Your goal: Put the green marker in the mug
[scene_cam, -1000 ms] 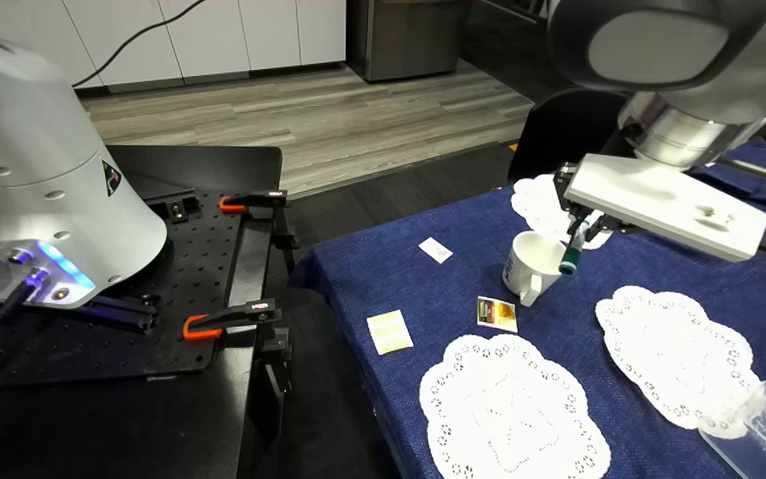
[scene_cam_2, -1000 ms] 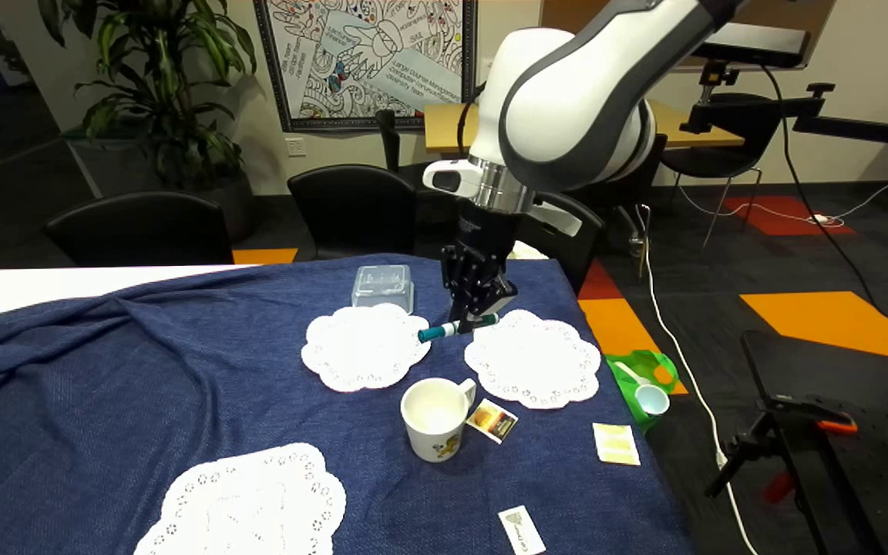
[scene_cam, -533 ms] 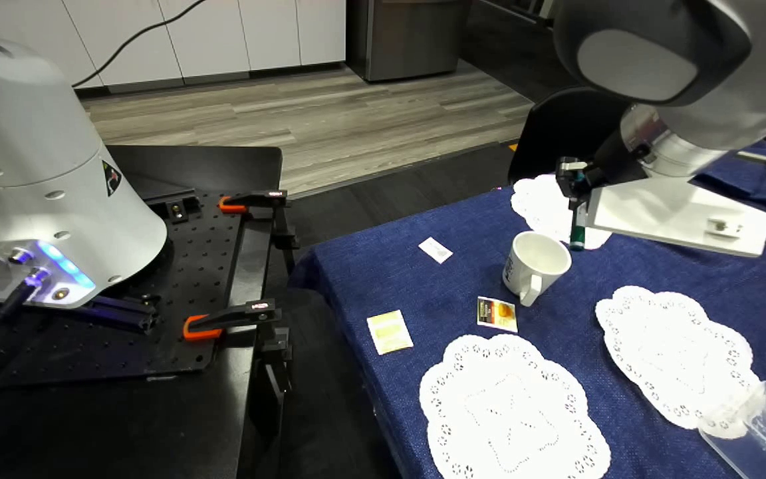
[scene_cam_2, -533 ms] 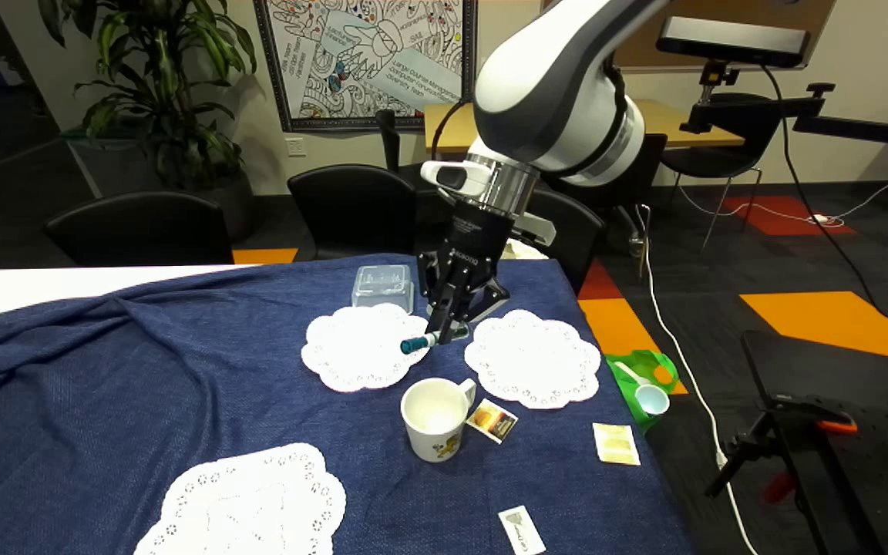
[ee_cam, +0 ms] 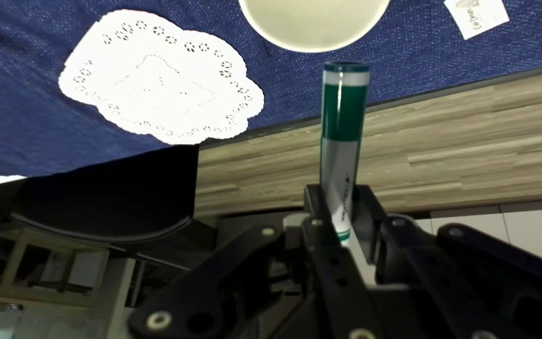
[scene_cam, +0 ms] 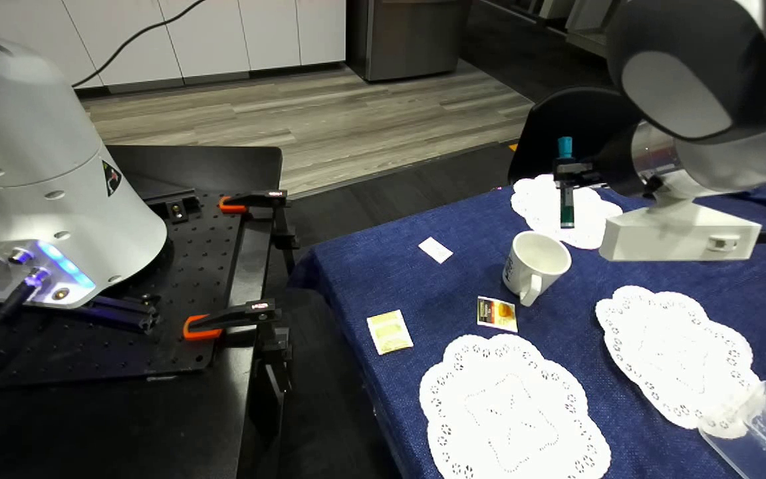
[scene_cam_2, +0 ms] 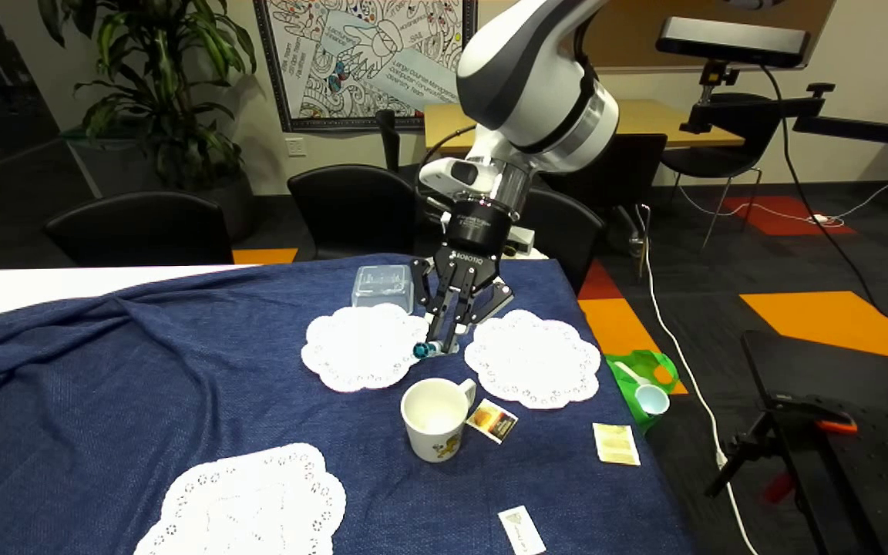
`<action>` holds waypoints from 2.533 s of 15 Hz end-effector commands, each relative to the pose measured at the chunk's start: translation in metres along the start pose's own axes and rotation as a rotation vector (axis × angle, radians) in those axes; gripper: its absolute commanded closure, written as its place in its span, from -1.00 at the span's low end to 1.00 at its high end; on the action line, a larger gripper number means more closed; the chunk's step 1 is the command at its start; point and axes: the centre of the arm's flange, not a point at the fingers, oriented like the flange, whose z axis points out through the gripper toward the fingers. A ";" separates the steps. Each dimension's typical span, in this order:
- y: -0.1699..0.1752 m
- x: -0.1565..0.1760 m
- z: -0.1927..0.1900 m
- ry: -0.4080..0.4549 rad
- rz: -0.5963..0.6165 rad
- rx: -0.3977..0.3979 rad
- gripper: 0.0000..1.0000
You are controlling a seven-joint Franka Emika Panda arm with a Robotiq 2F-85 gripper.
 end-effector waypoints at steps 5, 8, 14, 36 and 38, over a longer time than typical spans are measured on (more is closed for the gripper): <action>0.016 -0.016 -0.006 0.174 -0.130 0.132 0.90; 0.005 -0.017 -0.005 0.152 -0.104 0.122 0.61; 0.012 -0.029 0.000 0.179 -0.118 0.079 0.90; 0.005 -0.096 0.037 0.444 -0.044 0.062 0.90; 0.008 -0.100 0.041 0.439 -0.045 0.065 0.90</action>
